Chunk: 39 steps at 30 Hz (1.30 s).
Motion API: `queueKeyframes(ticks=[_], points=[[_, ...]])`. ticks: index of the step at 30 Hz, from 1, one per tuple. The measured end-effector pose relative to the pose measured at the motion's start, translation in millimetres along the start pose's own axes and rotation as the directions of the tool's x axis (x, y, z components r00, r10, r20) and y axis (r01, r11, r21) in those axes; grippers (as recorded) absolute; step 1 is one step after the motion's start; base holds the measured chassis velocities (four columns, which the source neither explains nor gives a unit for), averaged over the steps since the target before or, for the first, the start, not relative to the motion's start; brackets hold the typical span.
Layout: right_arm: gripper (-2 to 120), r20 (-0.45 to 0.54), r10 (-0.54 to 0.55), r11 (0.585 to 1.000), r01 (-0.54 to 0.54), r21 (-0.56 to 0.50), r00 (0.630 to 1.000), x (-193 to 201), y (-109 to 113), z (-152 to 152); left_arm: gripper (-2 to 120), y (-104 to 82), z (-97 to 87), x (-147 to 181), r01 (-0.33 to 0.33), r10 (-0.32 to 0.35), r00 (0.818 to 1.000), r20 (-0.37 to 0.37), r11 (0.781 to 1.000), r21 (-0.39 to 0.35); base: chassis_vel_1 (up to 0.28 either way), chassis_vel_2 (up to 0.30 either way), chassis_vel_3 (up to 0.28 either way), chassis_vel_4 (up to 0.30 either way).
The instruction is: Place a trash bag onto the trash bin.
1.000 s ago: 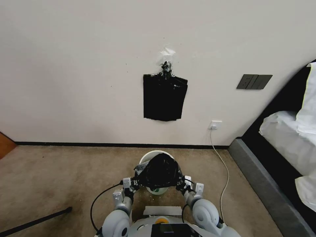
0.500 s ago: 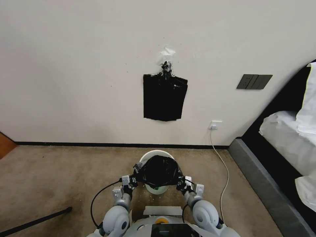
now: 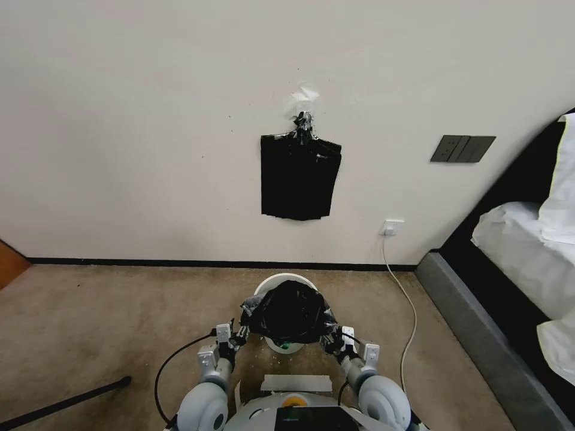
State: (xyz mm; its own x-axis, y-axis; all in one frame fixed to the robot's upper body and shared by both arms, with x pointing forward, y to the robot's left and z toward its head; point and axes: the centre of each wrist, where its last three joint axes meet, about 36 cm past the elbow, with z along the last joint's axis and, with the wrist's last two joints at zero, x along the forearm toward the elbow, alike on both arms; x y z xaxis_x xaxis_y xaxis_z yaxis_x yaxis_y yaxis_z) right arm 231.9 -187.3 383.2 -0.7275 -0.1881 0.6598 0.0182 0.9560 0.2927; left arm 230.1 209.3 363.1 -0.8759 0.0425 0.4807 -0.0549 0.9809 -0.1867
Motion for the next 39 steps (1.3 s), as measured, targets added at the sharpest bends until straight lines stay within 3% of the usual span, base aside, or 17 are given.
queueKeyframes(ticks=[5,15,18,19,22,26,29,30,33,39], points=[[98,0.01,0.03,1.0,-0.03,0.009,1.0,15.3,-0.9,-2.7,99,6.2,0.1,11.6,-0.019,0.019,1.0,0.017,1.0,-0.006,0.0,0.0,0.0,0.0],[100,0.095,0.024,0.998,-0.029,0.05,0.995,49.6,-3.3,-17.5,100,20.5,-0.8,35.6,-0.028,0.028,0.998,0.063,1.0,-0.002,0.0,0.0,0.0,0.0],[100,0.201,-0.08,0.992,0.057,0.115,0.976,62.5,-8.8,-42.9,100,27.2,1.2,46.2,-0.027,0.031,0.985,0.168,0.999,-0.025,0.0,0.0,0.0,0.0],[100,0.201,-0.08,0.992,0.057,0.115,0.976,62.5,-8.8,-42.9,100,27.2,1.2,46.2,-0.027,0.031,0.985,0.168,0.999,-0.025,0.0,0.0,0.0,0.0],[100,0.233,-0.249,0.955,0.197,0.223,0.94,62.6,-24.1,-90.9,100,29.0,2.2,51.3,-0.034,0.047,0.963,0.265,0.998,-0.054,0.0,0.0,0.0,0.0],[100,0.213,-0.34,0.914,0.269,0.302,0.916,56.2,-32.9,-122.8,100,28.8,3.3,52.4,-0.035,0.071,0.948,0.311,0.992,-0.119,0.0,0.0,0.0,0.0],[100,0.139,-0.435,0.85,0.355,0.389,0.89,28.1,-49.1,-164.2,100,26.9,4.5,51.4,-0.055,0.142,0.929,0.342,0.966,-0.253,0.0,0.0,0.0,0.0],[100,0.139,-0.435,0.85,0.355,0.389,0.89,28.1,-49.1,-164.2,100,26.9,4.5,51.4,-0.055,0.142,0.929,0.342,0.966,-0.253,0.0,0.0,0.0,0.0],[100,0.042,-0.471,0.795,0.404,0.452,0.881,-1.1,-53.6,-187.0,100,25.4,2.4,48.6,-0.074,0.197,0.911,0.362,0.943,-0.325,0.0,0.0,0.0,0.0],[100,-0.089,-0.501,0.709,0.467,0.528,0.861,-55.0,-41.1,-215.0,100,30.3,8.8,58.3,-0.053,0.194,0.908,0.37,0.932,-0.358,0.0,0.0,0.0,0.0]])
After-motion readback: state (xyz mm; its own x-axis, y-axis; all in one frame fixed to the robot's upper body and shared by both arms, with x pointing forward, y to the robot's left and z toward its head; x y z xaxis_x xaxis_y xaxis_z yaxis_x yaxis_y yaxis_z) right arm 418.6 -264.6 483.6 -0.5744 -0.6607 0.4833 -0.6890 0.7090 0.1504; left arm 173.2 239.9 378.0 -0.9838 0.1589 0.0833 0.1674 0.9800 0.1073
